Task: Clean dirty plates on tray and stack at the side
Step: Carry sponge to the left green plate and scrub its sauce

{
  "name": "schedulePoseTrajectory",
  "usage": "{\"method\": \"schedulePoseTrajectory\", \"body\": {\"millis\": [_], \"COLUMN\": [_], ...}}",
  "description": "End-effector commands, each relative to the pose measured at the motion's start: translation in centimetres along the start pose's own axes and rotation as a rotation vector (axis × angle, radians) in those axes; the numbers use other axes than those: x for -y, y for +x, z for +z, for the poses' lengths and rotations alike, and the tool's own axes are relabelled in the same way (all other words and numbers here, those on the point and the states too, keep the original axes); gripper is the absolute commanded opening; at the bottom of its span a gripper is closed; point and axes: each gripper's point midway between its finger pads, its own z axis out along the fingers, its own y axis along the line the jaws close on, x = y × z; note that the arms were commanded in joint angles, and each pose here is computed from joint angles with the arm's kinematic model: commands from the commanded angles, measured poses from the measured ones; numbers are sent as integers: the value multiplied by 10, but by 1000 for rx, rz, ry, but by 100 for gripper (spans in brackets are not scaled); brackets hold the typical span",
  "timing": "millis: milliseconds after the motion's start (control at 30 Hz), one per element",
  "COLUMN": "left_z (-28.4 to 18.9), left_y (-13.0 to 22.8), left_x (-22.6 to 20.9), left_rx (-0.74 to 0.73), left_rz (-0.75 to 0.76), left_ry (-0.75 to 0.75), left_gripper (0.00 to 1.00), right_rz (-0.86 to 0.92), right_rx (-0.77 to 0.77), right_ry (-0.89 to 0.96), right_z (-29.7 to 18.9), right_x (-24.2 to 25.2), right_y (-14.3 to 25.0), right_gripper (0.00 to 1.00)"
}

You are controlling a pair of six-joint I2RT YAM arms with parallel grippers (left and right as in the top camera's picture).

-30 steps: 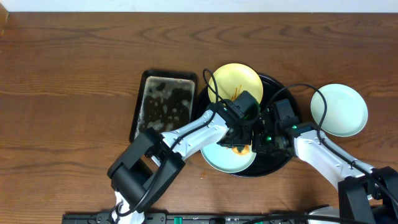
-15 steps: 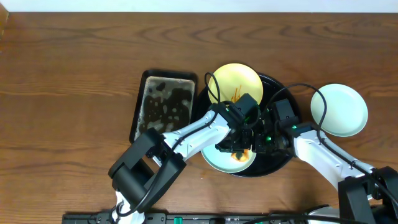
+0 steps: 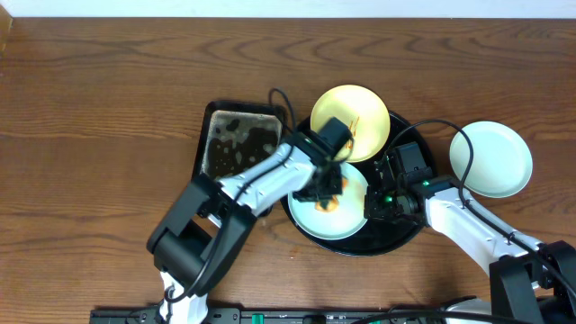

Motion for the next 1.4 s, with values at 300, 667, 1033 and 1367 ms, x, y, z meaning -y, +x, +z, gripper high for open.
{"method": "schedulePoseTrajectory", "body": {"millis": [300,667,1033,1367], "left_z": [-4,-42,-17,13], "left_y": [-21,-25,-4,10], "left_x": [-37,11,42,38], "left_rx": [26,158,172,110], "left_rz": [-50,119,226,221], "left_ry": [-56,57,45,-4], "left_gripper": [7,7,8,8], "right_rz": [-3,-2,-2,-2], "right_rx": [-6,-5,-7,-8], "right_ry": [86,85,86,86], "right_z": [3,3,3,3], "right_x": [17,16,17,17], "right_y": [5,5,5,6], "right_gripper": [1,1,1,1]}}
